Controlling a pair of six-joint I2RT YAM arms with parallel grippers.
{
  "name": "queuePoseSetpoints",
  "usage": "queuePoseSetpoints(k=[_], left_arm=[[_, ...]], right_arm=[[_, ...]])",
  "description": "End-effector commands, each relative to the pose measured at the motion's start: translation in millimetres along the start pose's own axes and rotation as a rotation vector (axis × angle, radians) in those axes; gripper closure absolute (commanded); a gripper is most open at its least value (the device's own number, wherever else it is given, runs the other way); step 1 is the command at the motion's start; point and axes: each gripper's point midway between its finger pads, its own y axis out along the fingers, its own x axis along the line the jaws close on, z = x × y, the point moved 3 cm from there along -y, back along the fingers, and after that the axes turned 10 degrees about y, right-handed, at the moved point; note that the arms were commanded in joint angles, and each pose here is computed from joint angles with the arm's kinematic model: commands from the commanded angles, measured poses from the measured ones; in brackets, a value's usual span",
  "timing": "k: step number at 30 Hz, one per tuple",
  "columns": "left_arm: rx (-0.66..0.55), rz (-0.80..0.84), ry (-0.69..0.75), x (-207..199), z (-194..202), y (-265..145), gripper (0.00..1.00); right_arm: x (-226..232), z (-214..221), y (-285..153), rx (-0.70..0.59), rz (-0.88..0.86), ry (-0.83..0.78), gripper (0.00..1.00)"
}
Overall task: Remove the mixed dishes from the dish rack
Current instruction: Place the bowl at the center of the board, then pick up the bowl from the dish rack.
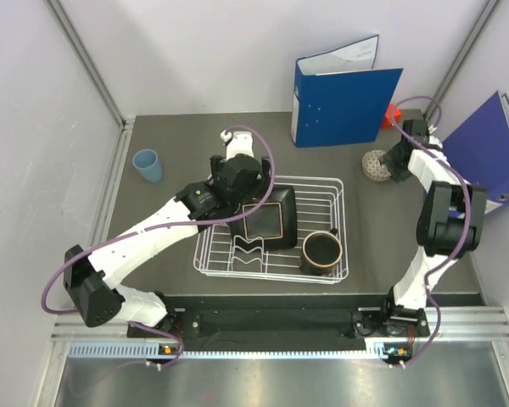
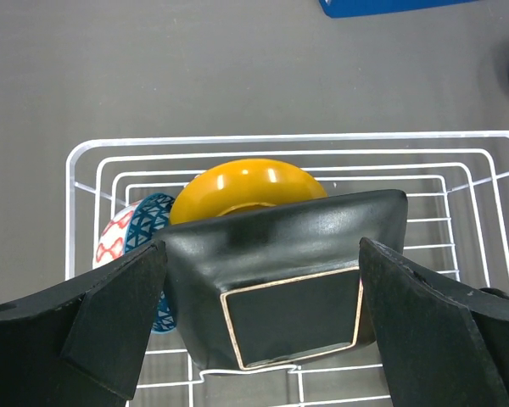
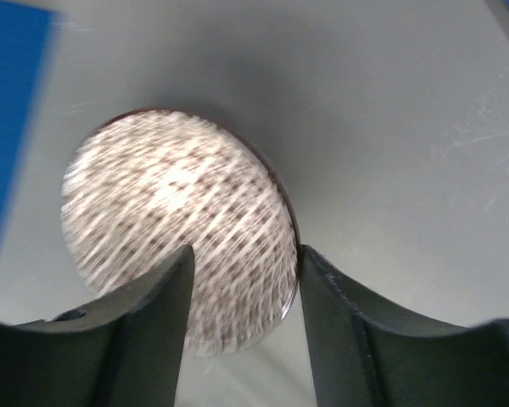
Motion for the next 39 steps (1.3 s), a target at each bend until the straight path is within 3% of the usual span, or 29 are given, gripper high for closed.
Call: queuePoseSetpoints(k=[1, 6, 8, 14, 18, 24, 28, 29, 33, 39], left_arm=[[-0.054, -0.015, -0.018, 10, -17, -14, 0.01], [-0.056, -0.051, 0.004, 18, -20, -17, 0.01], [-0.051, -0.101, 0.017, 27, -18, -18, 0.01], [-0.035, -0.171, 0.04, 42, -7, -21, 0.01], [-0.044, -0.265, 0.022, 57, -1, -24, 0.16], [-0.035, -0.415, 0.062, 81, -1, -32, 0.19], [0.035, -0.479, 0.113, 86, 15, -25, 0.25], [0.059, -0.494, 0.13, 88, 23, -23, 0.32], [0.093, -0.511, 0.15, 85, 41, -12, 0.45], [0.148, -0.558, 0.214, 82, 59, 6, 0.51]], right_arm=[[47, -32, -77, -0.074, -0.24, 0.048, 0.44], [62, -25, -137, -0.081, -0.375, -0.029, 0.27], [59, -20, -163, -0.117, -0.404, -0.056, 0.01], [53, 27, -215, -0.157, -0.543, -0.199, 0.0], [55, 78, -240, -0.175, -0.572, -0.385, 0.01], [37, 121, -245, -0.206, -0.656, -0.423, 0.0], [33, 127, -250, -0.197, -0.72, -0.453, 0.0], [32, 128, -248, -0.195, -0.71, -0.472, 0.0], [29, 132, -244, -0.184, -0.687, -0.514, 0.0], [24, 134, -239, -0.182, -0.68, -0.521, 0.0]])
